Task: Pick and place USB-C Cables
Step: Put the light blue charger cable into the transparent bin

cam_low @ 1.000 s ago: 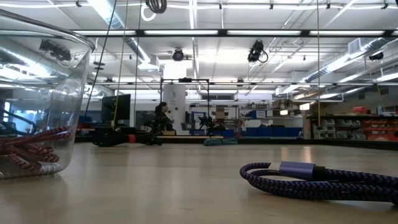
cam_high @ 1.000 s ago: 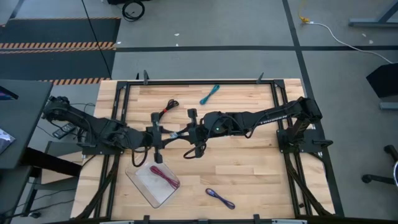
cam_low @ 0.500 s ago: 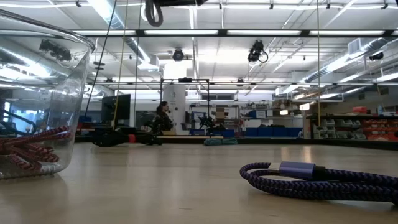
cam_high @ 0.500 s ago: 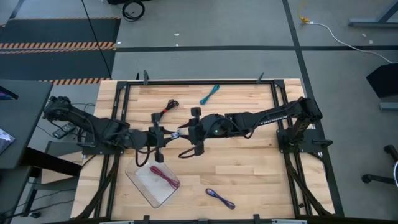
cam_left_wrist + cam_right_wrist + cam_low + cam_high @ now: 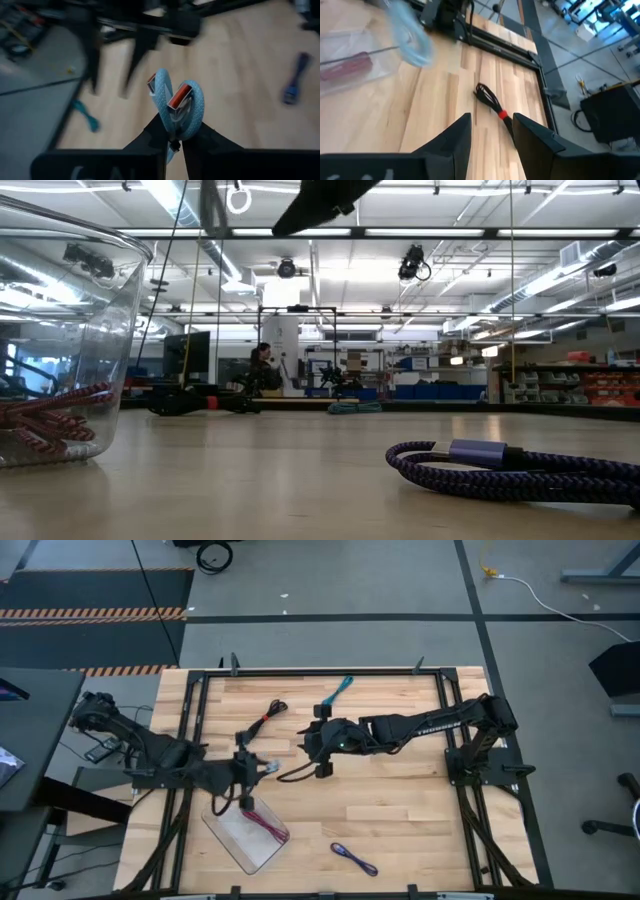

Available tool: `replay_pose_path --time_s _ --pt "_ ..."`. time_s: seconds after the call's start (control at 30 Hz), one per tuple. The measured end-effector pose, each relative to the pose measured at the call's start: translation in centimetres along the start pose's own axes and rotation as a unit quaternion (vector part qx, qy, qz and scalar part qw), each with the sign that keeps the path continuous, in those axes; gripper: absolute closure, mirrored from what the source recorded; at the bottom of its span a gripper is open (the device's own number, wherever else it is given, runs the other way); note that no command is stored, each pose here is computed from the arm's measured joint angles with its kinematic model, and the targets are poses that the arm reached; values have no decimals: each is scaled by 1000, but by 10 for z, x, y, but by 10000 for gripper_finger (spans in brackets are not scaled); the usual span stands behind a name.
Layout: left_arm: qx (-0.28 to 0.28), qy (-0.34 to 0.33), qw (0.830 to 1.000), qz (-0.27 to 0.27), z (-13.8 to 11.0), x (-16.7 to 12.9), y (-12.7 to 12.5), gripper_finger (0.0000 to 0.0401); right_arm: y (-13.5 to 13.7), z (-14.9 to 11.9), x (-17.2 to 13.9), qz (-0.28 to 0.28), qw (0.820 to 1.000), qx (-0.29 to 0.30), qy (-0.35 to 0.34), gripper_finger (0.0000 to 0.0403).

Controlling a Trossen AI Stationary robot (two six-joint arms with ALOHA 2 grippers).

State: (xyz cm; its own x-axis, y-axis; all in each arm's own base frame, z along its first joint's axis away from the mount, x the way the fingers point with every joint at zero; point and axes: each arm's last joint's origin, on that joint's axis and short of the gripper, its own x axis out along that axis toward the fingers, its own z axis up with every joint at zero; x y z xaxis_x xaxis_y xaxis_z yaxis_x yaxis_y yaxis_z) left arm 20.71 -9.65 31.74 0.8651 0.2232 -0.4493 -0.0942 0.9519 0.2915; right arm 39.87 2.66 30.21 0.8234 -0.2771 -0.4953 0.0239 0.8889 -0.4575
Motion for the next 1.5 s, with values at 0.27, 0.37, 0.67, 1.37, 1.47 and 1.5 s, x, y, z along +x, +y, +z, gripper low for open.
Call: replay_pose_path --time_s 0.27,0.37,0.67,1.37,1.47,1.5 --pt "-25 50 993 -108 -15 -21 -27 364 -14 -13 5 -28 998 28 49 252" --pt "-18 58 988 -141 -18 -29 -36 364 -17 -13 6 -17 998 48 42 253" --pt "53 99 968 -225 -32 -48 -51 364 -17 -13 7 -3 998 54 36 253" --pt "99 193 938 -272 -49 -23 -83 356 -16 -12 6 -1 998 56 33 254" --pt "101 196 937 -271 -49 -22 -85 355 -16 -12 6 -2 998 57 31 254" --pt "101 195 938 -269 -49 -22 -85 355 -16 -12 7 -2 998 57 30 254"
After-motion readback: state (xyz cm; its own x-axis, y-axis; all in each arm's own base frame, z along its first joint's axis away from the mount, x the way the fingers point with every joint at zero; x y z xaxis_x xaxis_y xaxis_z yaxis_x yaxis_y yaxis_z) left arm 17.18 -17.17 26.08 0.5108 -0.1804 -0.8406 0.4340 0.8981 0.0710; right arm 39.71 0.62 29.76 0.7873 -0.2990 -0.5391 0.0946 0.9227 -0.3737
